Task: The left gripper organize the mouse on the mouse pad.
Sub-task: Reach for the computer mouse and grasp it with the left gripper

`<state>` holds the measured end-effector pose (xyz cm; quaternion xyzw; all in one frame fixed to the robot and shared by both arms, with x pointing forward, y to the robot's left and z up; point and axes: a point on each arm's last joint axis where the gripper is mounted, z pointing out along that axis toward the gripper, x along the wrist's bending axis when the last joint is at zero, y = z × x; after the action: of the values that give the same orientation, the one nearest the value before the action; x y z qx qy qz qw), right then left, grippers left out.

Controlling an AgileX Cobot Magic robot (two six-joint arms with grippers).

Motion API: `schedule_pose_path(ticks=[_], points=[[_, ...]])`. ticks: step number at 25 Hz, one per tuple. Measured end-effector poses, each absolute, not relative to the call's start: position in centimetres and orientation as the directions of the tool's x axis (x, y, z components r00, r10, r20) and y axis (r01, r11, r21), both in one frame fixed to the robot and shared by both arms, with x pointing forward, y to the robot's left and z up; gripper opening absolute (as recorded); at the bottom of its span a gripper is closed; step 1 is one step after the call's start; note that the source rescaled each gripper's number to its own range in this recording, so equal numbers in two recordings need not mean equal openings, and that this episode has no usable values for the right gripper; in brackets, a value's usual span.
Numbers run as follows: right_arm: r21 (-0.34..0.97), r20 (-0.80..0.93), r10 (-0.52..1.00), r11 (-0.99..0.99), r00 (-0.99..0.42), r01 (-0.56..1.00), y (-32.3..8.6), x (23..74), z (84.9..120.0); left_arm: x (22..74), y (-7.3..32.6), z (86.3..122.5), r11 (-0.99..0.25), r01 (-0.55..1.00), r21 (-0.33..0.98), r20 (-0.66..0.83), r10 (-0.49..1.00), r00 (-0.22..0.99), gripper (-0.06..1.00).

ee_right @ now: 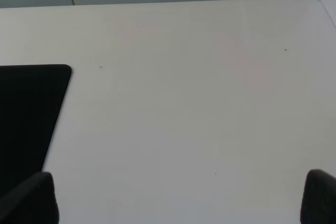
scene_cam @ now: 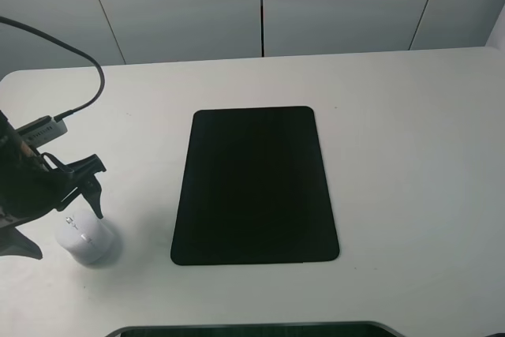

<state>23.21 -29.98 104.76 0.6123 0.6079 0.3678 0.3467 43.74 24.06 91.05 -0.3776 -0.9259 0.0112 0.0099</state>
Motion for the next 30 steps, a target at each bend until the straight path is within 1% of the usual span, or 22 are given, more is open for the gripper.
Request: schedule_pose_path(ticks=[13, 30], points=[[0.872, 0.029, 1.000, -0.020, -0.010, 0.489, -30.0, 23.2, 104.8, 44.2, 24.0, 91.1, 0.728, 0.685, 0.003, -0.027, 0.685, -0.728, 1.00], [0.872, 0.029, 1.000, -0.020, -0.010, 0.489, -30.0, 23.2, 104.8, 44.4, 24.0, 90.0, 0.728, 0.686, -0.008, 0.007, 0.686, -0.728, 1.00]])
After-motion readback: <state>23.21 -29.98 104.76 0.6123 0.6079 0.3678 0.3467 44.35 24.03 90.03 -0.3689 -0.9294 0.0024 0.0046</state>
